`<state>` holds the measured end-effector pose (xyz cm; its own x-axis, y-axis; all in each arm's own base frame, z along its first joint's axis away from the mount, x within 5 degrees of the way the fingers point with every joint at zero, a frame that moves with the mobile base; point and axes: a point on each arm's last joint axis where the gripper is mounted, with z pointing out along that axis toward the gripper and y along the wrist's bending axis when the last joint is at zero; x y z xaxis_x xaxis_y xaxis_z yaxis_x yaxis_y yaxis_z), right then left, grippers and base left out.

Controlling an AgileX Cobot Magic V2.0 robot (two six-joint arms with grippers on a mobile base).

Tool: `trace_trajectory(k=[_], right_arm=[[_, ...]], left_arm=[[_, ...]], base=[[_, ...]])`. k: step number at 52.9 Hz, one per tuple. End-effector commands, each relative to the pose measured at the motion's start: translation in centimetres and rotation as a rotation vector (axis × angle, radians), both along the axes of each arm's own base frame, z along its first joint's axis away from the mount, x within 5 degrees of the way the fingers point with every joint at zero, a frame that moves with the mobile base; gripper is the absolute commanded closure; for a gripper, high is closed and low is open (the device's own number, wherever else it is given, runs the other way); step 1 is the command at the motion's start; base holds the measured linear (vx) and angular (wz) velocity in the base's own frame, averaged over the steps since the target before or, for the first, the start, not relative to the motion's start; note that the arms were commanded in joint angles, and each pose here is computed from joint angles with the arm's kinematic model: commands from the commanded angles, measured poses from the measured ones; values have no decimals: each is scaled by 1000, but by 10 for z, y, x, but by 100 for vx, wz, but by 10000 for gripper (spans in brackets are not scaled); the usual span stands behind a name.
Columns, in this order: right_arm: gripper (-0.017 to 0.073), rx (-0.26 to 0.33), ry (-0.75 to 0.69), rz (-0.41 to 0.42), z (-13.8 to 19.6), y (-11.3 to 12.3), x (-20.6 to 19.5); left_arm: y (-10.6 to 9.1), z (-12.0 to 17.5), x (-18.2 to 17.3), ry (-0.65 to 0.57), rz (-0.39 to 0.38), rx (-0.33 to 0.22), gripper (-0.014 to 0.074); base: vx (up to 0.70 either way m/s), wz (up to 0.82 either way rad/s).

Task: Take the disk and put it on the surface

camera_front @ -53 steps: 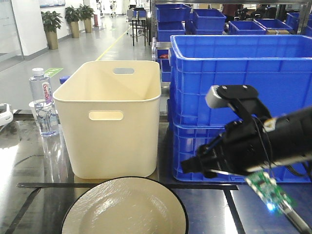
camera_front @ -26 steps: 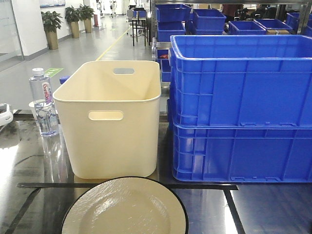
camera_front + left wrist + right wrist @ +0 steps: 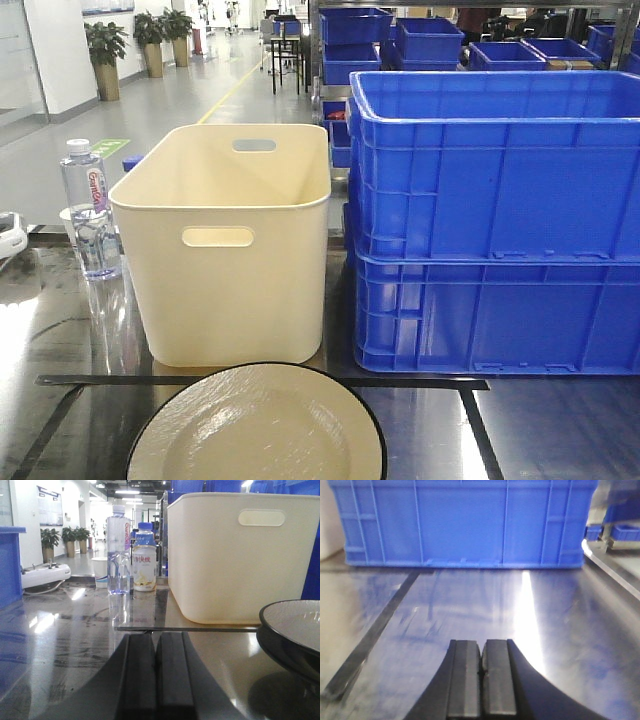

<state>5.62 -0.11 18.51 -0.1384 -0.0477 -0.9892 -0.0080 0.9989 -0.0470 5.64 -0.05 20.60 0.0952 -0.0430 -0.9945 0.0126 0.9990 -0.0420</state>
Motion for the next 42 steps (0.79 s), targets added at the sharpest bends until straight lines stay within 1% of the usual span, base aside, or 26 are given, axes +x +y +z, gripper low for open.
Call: trace_trajectory(k=[1, 42], right_arm=[[568, -1, -67, 11, 4, 1, 0], [568, -1, -55, 10, 3, 1, 0]], left_arm=[[0, 15, -3, -113, -1, -8, 603], [0, 15, -3, -113, -1, -8, 601]], base=[[0, 0], [0, 0]])
